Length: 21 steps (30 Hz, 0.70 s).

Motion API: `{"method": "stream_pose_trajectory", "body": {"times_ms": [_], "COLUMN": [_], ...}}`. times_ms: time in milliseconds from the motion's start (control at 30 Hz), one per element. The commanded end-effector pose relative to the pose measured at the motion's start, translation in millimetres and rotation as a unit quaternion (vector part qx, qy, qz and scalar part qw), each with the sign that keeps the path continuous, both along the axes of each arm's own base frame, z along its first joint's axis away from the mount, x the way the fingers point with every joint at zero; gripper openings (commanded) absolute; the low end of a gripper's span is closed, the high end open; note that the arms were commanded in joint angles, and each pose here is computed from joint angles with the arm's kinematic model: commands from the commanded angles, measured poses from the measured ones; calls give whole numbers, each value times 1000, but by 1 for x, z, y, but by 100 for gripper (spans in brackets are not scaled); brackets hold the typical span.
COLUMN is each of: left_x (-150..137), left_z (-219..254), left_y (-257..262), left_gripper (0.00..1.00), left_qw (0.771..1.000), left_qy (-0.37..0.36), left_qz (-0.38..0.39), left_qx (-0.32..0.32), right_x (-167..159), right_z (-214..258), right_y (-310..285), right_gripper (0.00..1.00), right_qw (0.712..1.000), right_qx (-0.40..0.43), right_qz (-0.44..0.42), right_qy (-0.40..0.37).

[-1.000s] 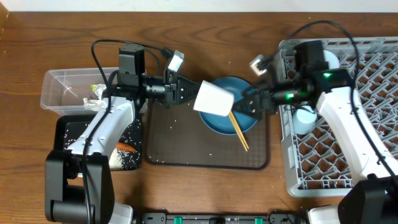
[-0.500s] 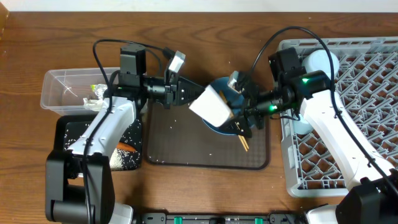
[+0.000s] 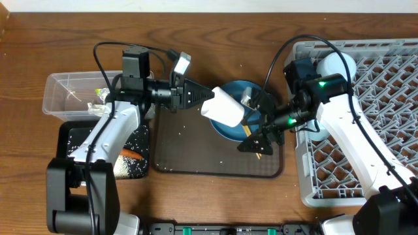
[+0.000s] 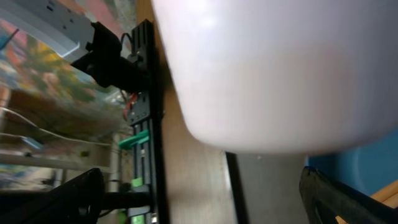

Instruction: Sort waste into correct bins and load items into the dishwasher rack

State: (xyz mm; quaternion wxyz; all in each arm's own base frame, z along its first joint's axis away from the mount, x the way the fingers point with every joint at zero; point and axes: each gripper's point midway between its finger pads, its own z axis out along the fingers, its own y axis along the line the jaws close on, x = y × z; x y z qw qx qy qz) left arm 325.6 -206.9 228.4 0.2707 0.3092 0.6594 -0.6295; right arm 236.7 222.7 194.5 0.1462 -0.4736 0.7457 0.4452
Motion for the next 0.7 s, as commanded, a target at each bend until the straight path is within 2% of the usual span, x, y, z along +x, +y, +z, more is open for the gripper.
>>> {"method": "stream_pose_trajectory", "body": {"times_ms": [0, 233, 500, 667], "left_x": [-2, -5, -5, -5], "left_z": [0, 2, 2, 2], "left_y": [0, 0, 0, 0], "left_gripper": [6, 6, 6, 6], "left_qw": [1000, 1000, 1000, 1000], "left_qy": [4, 4, 4, 4], "left_qz": [-3, -12, -12, -12], "left_qx": [-3, -10, -10, -10], "right_x": [6, 21, 26, 26], "right_z": [5, 16, 19, 21], "right_y": [3, 13, 17, 25], "right_gripper": [99, 99, 97, 87], "right_qw": [999, 994, 991, 988], "right_qx": [27, 71, 80, 88], "right_qz": [15, 19, 23, 36], "right_qy": [-34, -82, -105, -121]}}
